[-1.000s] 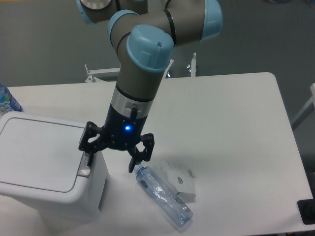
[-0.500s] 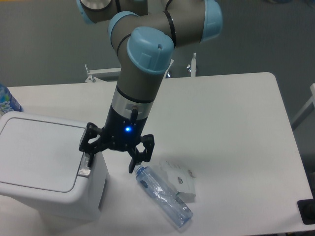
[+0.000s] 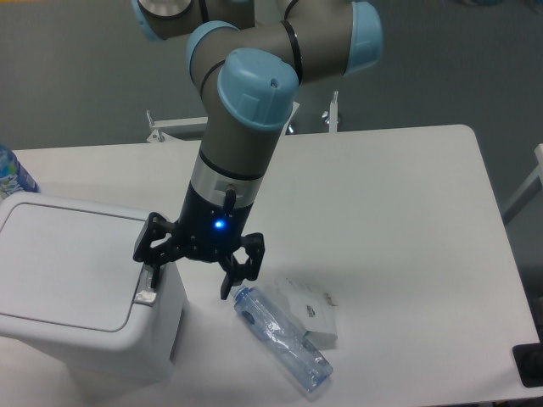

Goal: Open the trash can

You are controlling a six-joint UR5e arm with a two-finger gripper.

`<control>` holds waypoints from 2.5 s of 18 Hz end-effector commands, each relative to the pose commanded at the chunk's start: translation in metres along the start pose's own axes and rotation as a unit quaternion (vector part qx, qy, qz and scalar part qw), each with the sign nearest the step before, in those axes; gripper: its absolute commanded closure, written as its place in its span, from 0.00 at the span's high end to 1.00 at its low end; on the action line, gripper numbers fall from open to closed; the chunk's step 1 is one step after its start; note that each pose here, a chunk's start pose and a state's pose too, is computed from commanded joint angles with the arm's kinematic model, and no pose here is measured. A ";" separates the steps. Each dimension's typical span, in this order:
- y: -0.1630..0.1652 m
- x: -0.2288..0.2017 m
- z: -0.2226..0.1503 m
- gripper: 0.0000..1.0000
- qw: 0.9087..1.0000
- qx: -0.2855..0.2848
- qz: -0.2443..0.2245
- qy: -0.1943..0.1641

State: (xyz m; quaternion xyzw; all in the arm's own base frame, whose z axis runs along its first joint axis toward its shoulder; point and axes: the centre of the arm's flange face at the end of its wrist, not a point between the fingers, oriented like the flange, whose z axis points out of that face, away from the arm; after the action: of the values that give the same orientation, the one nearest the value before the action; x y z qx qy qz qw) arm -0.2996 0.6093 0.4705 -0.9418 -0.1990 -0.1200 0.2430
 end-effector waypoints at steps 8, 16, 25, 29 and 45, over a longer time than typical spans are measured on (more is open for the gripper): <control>0.000 0.000 0.001 1.00 1.000 -0.001 -0.001 0.000; 0.000 -0.002 0.005 1.00 1.000 -0.003 -0.002 0.001; -0.002 -0.001 0.001 1.00 1.000 0.001 0.003 0.000; -0.006 -0.034 -0.025 1.00 1.000 0.020 -0.012 -0.014; 0.025 -0.196 -0.032 1.00 0.987 -0.046 0.087 -0.129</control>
State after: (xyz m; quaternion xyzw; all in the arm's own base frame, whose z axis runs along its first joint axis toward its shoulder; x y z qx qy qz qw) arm -0.4681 0.5110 0.4245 -0.9732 -0.1405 0.0148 0.1816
